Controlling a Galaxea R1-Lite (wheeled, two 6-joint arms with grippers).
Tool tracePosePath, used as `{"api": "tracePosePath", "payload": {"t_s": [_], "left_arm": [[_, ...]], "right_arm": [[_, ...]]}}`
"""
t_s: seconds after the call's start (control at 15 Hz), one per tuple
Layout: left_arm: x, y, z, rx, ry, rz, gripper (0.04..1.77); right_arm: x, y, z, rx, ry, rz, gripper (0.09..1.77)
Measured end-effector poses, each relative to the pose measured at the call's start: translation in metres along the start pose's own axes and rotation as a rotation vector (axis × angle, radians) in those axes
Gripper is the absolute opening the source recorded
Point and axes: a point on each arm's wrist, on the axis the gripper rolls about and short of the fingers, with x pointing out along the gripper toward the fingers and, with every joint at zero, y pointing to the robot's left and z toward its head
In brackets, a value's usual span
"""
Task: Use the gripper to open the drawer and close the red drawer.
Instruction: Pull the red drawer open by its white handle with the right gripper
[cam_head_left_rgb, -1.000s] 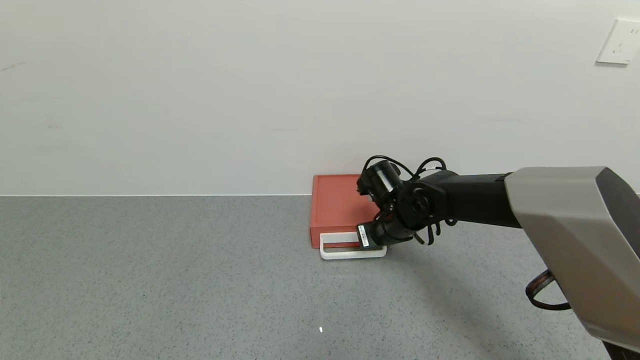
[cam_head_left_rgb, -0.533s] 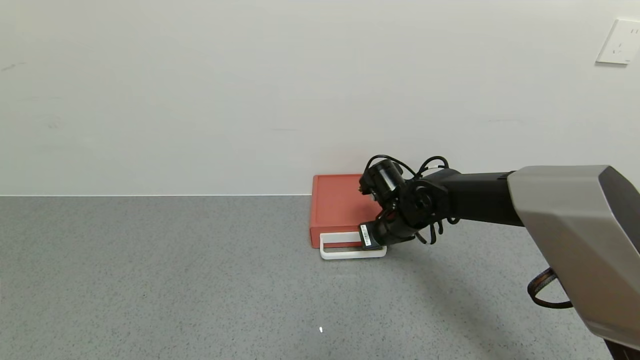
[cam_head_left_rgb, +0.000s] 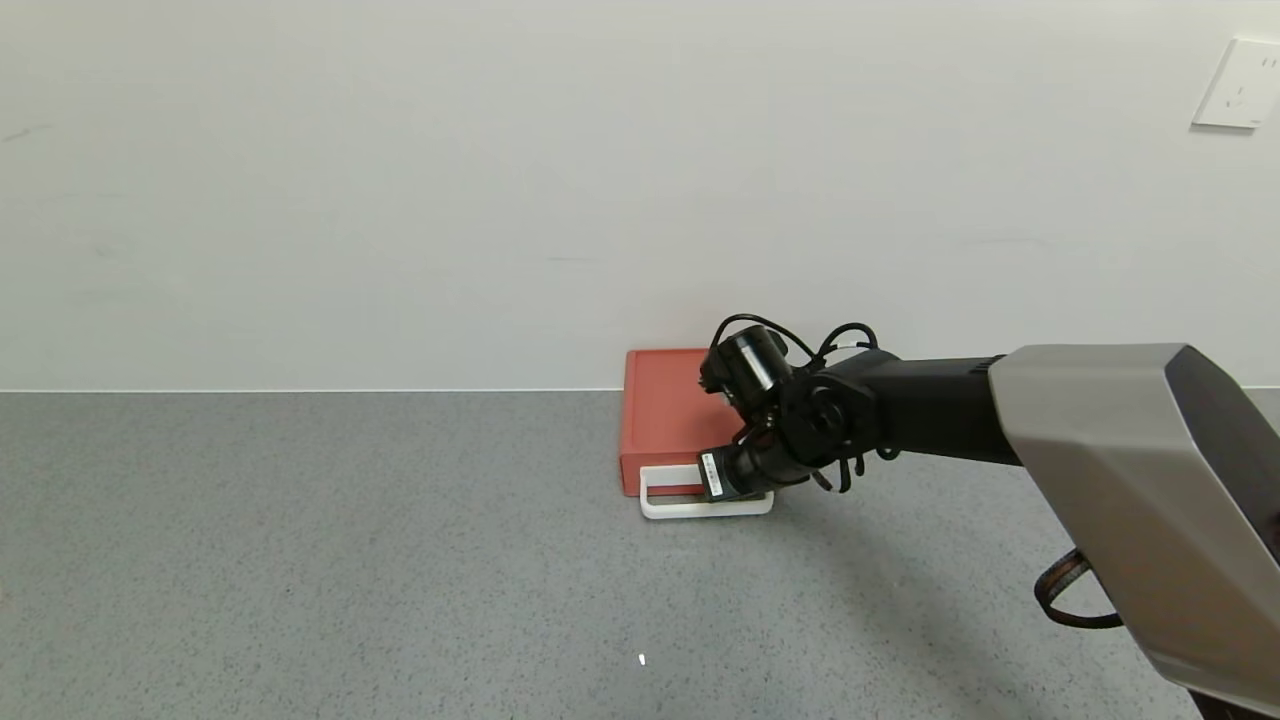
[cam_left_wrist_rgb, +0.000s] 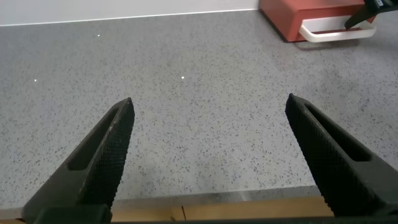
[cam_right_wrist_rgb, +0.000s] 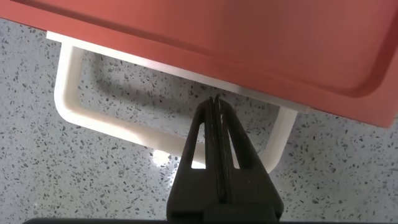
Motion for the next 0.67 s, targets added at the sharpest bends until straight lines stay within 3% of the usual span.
{"api": "tracePosePath", "payload": {"t_s": [0.67], "left_arm": [[0.0, 0.0, 0.001, 0.001, -0.011, 0.0, 1.75]], "right_arm": [[0.0008, 0.0101, -0.009, -0.021, 0.06, 0.031, 0.11]]}}
